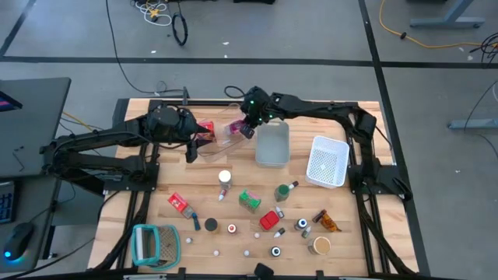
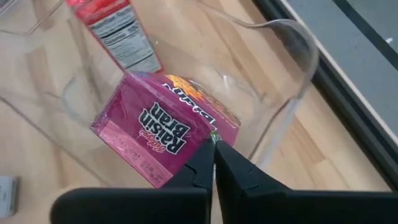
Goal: Pick & Place Kitchen Items
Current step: Put the purple cereal box into the transparent bin, then put the green cereal box into the transparent bin
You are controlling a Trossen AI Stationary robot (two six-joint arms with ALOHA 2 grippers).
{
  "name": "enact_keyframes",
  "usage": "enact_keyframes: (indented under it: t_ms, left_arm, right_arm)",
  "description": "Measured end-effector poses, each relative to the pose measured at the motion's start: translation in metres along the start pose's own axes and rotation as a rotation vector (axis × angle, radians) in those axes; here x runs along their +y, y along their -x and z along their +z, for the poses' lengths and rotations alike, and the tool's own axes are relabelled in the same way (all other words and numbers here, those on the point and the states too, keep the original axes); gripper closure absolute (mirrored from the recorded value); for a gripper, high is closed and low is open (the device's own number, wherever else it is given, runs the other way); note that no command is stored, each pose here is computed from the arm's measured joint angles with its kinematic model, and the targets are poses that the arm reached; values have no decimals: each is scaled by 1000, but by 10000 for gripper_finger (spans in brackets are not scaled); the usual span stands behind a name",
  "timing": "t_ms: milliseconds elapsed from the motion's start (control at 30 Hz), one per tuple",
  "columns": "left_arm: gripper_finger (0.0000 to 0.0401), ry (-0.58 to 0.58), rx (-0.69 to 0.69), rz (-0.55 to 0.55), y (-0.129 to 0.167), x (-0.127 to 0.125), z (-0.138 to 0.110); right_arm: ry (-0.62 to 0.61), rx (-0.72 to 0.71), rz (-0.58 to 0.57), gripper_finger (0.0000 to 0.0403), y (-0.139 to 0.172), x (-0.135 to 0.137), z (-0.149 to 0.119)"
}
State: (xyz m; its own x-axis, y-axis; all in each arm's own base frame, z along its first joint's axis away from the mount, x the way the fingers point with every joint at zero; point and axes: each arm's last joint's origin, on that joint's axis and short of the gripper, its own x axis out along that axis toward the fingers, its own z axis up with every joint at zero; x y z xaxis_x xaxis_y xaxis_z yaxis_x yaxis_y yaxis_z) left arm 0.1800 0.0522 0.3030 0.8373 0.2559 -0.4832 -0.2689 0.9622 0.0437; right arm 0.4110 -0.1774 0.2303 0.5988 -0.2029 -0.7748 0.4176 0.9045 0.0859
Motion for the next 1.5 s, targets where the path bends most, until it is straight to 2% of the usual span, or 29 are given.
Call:
enact_keyframes:
  t_ms: [167, 333, 567, 667, 800, 867, 967, 1133, 1233, 1367, 1500]
  left_arm:
    - [212, 0, 0, 0, 0, 0, 0]
    - [212, 0, 0, 1, 0, 0, 0]
    - [212, 0, 0, 1, 0, 0, 0]
    - [212, 0, 0, 1, 0, 0, 0]
    - [212, -17, 0, 0, 0, 0, 0]
    - [213, -23, 8, 0, -2, 0, 0]
    - [217, -18, 38, -1, -8, 0, -2]
    - [224, -22, 100, -15, -26, -1, -6]
    - [227, -37, 129, -34, -36, -4, -8]
    - [227, -83, 118, -105, -45, -16, -7]
    - [228, -139, 69, -193, -46, -35, -3]
  right_arm:
    - [-10, -16, -9, 347, 1, -6, 2]
    - [-11, -105, -15, 304, 1, -9, 11]
    - [-15, -259, -66, 281, 4, -14, 25]
    - [-5, -277, -14, 282, 5, -11, 27]
    - [51, -251, 135, 290, 7, 1, 25]
    - [85, -237, 182, 298, 12, 9, 24]
    - [125, -205, 194, 313, 27, 22, 23]
    - [332, -168, 238, 334, 63, 58, 16]
    - [410, -142, 286, 341, 83, 85, 8]
    - [488, -78, 350, 342, 104, 120, -8]
    - [532, -54, 397, 342, 108, 151, -26]
